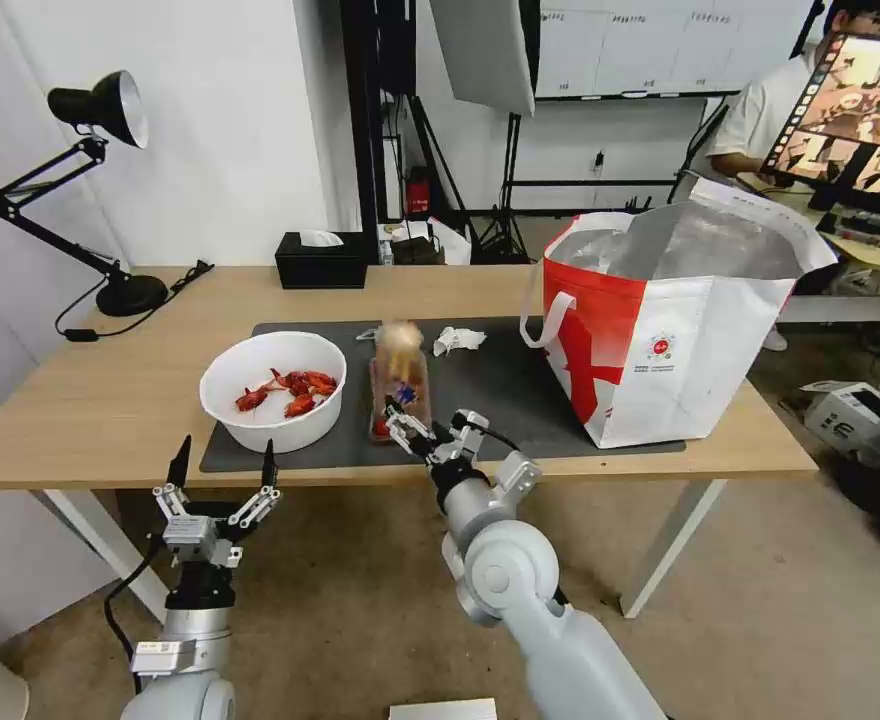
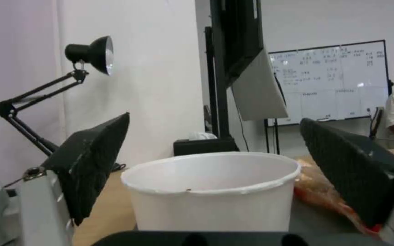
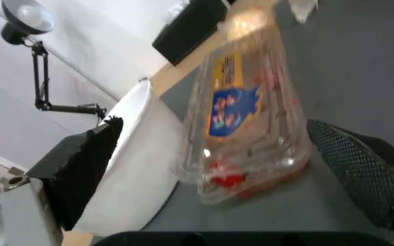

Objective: Pick up the trash from the table and place it into the takeout bag.

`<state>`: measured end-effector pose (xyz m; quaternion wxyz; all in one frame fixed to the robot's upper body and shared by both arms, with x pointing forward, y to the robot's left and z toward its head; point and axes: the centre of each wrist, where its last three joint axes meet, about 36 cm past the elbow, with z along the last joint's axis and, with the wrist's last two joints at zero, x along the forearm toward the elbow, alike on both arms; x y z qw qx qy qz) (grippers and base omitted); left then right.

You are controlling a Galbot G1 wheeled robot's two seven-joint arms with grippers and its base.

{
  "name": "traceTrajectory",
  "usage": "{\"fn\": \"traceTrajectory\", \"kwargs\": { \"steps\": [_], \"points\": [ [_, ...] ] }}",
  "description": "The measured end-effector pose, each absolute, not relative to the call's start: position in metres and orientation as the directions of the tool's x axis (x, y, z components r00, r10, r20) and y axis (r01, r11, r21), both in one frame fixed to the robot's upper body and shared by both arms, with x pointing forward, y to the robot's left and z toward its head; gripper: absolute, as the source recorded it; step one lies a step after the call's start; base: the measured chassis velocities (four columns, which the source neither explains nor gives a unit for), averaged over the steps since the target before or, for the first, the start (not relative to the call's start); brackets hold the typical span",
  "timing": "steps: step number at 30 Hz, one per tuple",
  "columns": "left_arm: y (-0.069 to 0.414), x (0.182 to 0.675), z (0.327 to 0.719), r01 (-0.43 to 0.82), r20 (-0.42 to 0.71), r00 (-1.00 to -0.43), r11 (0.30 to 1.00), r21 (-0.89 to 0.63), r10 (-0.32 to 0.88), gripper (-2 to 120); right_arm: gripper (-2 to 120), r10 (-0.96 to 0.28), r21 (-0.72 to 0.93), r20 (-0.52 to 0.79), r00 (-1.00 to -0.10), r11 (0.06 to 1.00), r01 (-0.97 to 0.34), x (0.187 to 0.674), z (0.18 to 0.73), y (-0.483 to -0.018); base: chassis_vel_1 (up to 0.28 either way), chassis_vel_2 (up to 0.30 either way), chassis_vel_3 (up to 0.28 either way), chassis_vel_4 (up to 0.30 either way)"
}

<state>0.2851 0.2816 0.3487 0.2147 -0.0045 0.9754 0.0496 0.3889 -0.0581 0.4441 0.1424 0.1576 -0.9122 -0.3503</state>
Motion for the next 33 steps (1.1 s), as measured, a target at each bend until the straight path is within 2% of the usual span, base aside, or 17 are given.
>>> {"fn": "traceTrajectory", "kwargs": {
  "steps": [8,15,19,22,24,28,32,33],
  "points": [
    [0.28,0.287,0.353,-0.03,-0.433,-0.901,0.996,0.082,0.009,100,100,-0.372,0.628,0.078,-0.925,0.739,-0.244,0.38,0.457,-0.072,0.0,0.0,0.0,0.0],
    [0.27,0.283,0.361,-0.018,-0.432,-0.902,1.0,0.009,-0.013,100,100,-0.358,0.461,0.037,-0.933,0.835,-0.302,0.391,0.443,-0.093,0.0,0.0,0.0,0.0],
    [0.265,0.283,0.366,-0.02,-0.421,-0.906,0.998,-0.056,-0.042,100,100,-0.38,0.36,0.013,-0.925,0.865,-0.35,0.408,0.438,-0.112,0.0,0.0,0.0,0.0],
    [0.266,0.283,0.366,-0.022,-0.42,-0.906,0.998,-0.059,-0.045,100,100,-0.387,0.343,0.009,-0.922,0.867,-0.36,0.412,0.438,-0.116,0.0,0.0,0.0,0.0],
    [0.268,0.284,0.367,-0.023,-0.422,-0.905,0.997,-0.069,-0.05,100,92,-0.418,0.271,0.004,-0.908,0.875,-0.401,0.429,0.436,-0.132,0.0,0.0,0.0,0.0],
    [0.268,0.283,0.367,-0.023,-0.42,-0.906,0.997,-0.077,-0.053,100,84,-0.459,0.216,0.008,-0.888,0.868,-0.447,0.439,0.434,-0.141,0.0,0.0,0.0,0.0],
    [0.267,0.284,0.366,-0.014,-0.42,-0.906,0.996,-0.091,-0.052,100,64,-0.537,0.128,0.004,-0.843,0.837,-0.532,0.452,0.433,-0.144,0.0,0.0,0.0,0.0],
    [0.267,0.284,0.366,-0.014,-0.42,-0.906,0.996,-0.091,-0.052,100,64,-0.537,0.128,0.004,-0.843,0.837,-0.532,0.452,0.433,-0.144,0.0,0.0,0.0,0.0]
  ]
}}
